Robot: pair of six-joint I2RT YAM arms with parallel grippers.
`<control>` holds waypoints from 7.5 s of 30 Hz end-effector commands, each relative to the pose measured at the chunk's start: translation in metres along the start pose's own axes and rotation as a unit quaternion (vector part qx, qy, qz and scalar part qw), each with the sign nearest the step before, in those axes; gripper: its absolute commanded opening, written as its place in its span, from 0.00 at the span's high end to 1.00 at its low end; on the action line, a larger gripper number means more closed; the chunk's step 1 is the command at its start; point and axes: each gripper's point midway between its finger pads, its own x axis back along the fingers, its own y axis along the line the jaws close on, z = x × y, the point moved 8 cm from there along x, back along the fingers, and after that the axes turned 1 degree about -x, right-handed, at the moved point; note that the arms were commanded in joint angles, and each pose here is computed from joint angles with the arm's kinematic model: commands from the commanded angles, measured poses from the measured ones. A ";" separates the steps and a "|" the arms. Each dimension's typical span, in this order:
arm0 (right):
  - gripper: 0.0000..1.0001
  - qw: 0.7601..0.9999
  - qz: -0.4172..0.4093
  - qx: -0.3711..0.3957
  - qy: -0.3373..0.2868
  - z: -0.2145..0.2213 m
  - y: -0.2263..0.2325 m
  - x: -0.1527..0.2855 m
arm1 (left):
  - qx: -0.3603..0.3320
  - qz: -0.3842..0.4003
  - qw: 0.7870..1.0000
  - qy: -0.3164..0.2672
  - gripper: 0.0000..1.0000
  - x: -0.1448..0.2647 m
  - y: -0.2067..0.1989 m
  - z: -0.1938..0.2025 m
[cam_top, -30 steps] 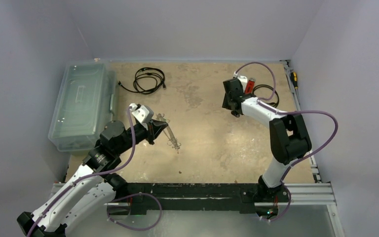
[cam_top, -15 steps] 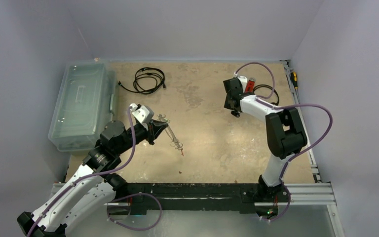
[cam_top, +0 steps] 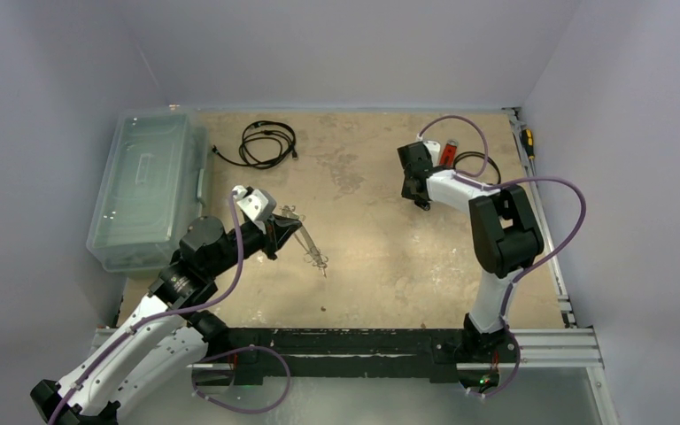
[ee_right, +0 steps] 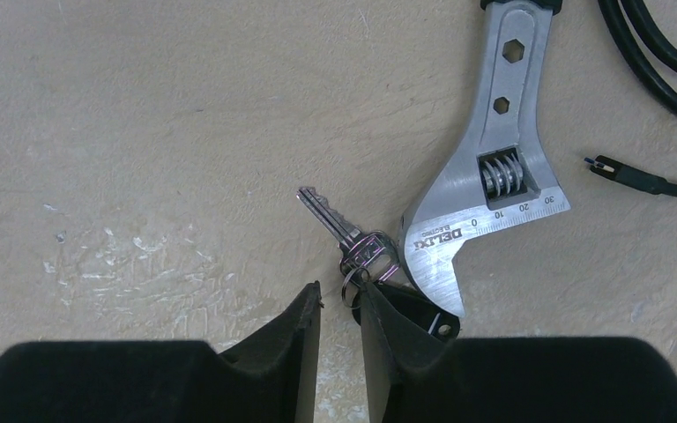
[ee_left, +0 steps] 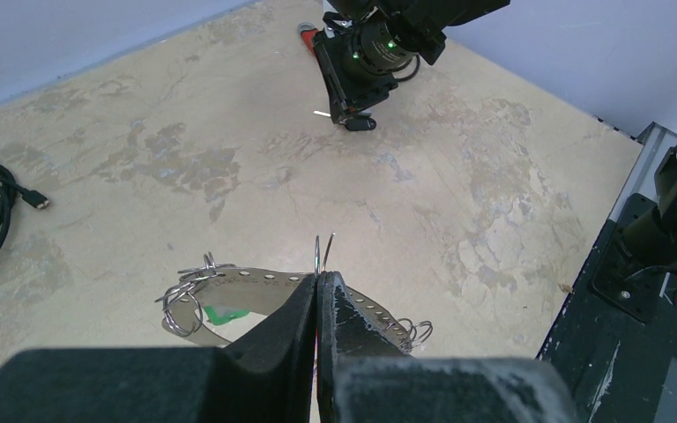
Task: Put the keys on the keyring
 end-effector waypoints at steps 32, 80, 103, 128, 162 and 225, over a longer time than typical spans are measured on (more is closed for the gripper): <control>1.00 0.999 -0.017 0.021 -0.018 -0.013 0.004 0.009 | -0.016 0.012 0.999 -0.049 1.00 0.004 -0.004 -0.029; 0.65 0.953 -0.228 0.191 0.051 0.096 0.051 0.094 | -0.011 0.025 0.998 -0.049 1.00 0.003 -0.007 -0.029; 0.75 0.958 -0.202 0.198 0.053 0.101 0.046 0.085 | -0.009 0.022 0.999 -0.043 1.00 0.001 -0.006 -0.028; 0.78 0.962 -0.183 0.198 0.053 0.101 0.045 0.080 | -0.009 0.022 0.999 -0.043 1.00 0.001 -0.006 -0.028; 0.75 0.965 -0.178 0.187 0.041 0.096 0.045 0.083 | -0.009 0.022 0.999 -0.041 1.00 0.000 -0.006 -0.027; 1.00 0.897 -0.337 0.173 -0.228 0.004 0.013 0.231 | -0.007 0.049 0.998 -0.041 1.00 -0.003 -0.010 -0.026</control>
